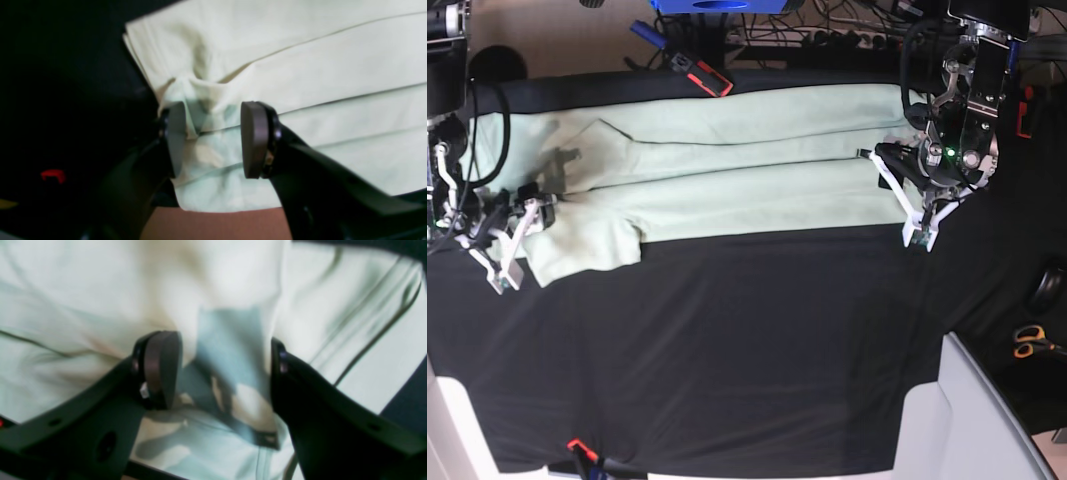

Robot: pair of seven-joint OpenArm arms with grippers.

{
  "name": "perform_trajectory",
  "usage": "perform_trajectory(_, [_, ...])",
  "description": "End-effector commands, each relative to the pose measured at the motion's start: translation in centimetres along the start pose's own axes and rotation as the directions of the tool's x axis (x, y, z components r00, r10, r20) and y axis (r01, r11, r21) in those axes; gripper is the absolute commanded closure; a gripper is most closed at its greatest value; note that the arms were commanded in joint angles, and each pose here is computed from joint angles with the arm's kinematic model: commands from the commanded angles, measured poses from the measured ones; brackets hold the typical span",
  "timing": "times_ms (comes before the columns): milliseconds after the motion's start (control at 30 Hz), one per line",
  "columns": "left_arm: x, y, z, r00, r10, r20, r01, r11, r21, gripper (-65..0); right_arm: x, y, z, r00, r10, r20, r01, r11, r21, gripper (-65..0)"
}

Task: Fold the T-shirt properly
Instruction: 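Pull the folded edge taut with both grippers to straighten it, then grasp the sleeve end of the folded shirt with the right gripper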

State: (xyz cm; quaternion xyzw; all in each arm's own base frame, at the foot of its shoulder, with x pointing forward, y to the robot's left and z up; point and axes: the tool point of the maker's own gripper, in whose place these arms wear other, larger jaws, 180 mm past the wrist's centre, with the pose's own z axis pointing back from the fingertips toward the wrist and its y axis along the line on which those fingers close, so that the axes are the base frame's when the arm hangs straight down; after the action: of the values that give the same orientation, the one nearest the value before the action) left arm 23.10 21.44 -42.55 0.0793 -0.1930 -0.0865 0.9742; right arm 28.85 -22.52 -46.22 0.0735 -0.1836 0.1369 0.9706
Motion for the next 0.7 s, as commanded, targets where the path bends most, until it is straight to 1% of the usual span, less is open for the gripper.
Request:
perform_trajectory(0, [1.3,0.4,0.9,0.999,-0.006,0.036,0.006,1.000,0.008,-27.5,2.0,-1.6,1.8,0.998,0.000,0.062,0.002,0.999,-0.040,-34.8])
perform_trajectory(200, [3.2,-0.2,3.3,0.996,-0.014,0.091,0.014,1.000,-0.001,-27.2,4.2,-2.7,5.7,0.993,-0.009,0.120,0.021,0.995,-0.102,-35.0])
perform_trajectory(267, [3.5,1.0,3.5,0.994,0.029,0.104,-0.031,0.999,0.019,-27.2,5.0,-2.9,6.6,0.989,0.004,0.149,0.013,0.993,-0.117,-35.0])
perform_trajectory(333, [3.8,2.5,3.3,0.987,0.097,0.127,-0.103,0.994,0.038,-27.2,5.8,-3.1,6.8,0.985,0.005,0.172,0.016,0.993,-0.120,-35.0])
perform_trajectory(367, [3.9,3.6,3.1,0.980,0.131,0.146,-0.140,0.989,0.054,-27.2,6.6,-3.0,6.8,0.979,0.009,0.201,0.015,0.993,-0.117,-35.0])
perform_trajectory(433, [3.7,4.7,2.0,0.972,0.171,0.163,-0.184,0.981,0.068,-27.0,7.4,-3.2,6.5,0.968,-0.004,0.249,0.031,0.994,-0.107,-35.0])
perform_trajectory(500, [2.6,4.7,0.4,0.971,0.194,0.142,-0.205,0.976,0.067,-26.7,8.3,-3.3,5.8,0.956,-0.030,0.290,0.057,0.995,-0.086,-35.0])
perform_trajectory(533, [1.9,4.7,-0.5,0.971,0.205,0.125,-0.215,0.974,0.067,-25.5,8.4,-3.2,5.2,0.953,-0.051,0.297,0.075,0.995,-0.070,-35.0])
perform_trajectory(567, [1.1,4.6,-1.5,0.970,0.218,0.107,-0.225,0.972,0.067,-22.7,8.6,-3.4,4.6,0.950,-0.073,0.305,0.095,0.994,-0.057,-35.0])
perform_trajectory(667, [-0.8,4.9,-3.4,0.969,0.229,0.096,-0.237,0.968,0.079,-11.4,8.9,-4.4,2.9,0.943,-0.139,0.303,0.153,0.988,-0.023,-35.1])
